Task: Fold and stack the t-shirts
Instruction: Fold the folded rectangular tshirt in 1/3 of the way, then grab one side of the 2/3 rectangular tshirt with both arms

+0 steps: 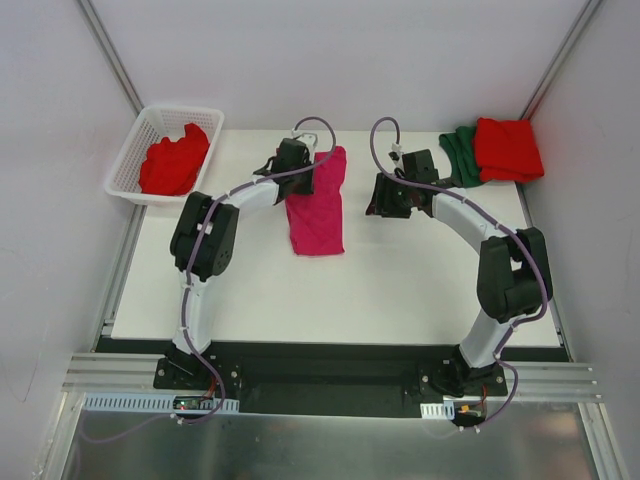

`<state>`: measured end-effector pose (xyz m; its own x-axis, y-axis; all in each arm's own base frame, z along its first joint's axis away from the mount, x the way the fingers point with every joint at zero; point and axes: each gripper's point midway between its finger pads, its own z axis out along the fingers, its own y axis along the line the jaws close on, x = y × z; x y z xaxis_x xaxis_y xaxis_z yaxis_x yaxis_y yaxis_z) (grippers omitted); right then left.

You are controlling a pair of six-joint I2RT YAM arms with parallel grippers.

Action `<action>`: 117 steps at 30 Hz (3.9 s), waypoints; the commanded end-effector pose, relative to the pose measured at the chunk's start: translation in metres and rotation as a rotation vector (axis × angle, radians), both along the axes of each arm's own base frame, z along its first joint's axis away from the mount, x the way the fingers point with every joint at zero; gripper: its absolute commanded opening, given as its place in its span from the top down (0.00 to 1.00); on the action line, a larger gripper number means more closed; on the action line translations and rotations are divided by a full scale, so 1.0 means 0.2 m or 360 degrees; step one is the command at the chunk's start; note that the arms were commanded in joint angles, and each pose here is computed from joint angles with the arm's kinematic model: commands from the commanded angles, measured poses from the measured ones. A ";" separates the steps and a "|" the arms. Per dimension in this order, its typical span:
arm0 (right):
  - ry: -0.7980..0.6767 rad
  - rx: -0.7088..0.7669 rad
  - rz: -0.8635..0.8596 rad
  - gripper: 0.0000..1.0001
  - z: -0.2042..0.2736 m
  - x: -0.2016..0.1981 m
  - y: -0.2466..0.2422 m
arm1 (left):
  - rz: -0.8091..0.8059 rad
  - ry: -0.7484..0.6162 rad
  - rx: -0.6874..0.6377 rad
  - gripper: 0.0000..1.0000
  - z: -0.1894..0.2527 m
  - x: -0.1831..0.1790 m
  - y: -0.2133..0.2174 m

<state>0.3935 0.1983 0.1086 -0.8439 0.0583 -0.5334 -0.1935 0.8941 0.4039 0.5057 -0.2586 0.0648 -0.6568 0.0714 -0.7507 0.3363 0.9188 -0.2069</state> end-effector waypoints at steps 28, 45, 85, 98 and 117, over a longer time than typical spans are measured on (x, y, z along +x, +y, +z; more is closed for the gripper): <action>-0.0021 0.0030 0.0048 0.46 0.09 -0.24 0.00 | 0.0103 -0.0114 -0.0048 1.00 0.35 -0.30 0.24; -0.0021 -0.0026 0.0057 0.46 0.09 -0.27 -0.03 | 0.0176 0.0135 -0.0102 1.00 -0.03 -0.02 0.27; 0.0255 0.0229 0.0198 0.26 -0.22 -0.34 0.30 | 0.0223 0.0300 -0.0360 0.51 -0.01 -0.92 0.38; 0.0355 0.0283 0.0285 0.27 -0.29 -0.37 0.44 | 0.0241 0.0300 -0.0338 0.52 -0.08 -0.90 0.38; 0.0384 0.0326 0.0304 0.34 -0.34 -0.26 0.55 | 0.0242 0.0240 -0.0320 0.59 -0.08 -0.76 0.35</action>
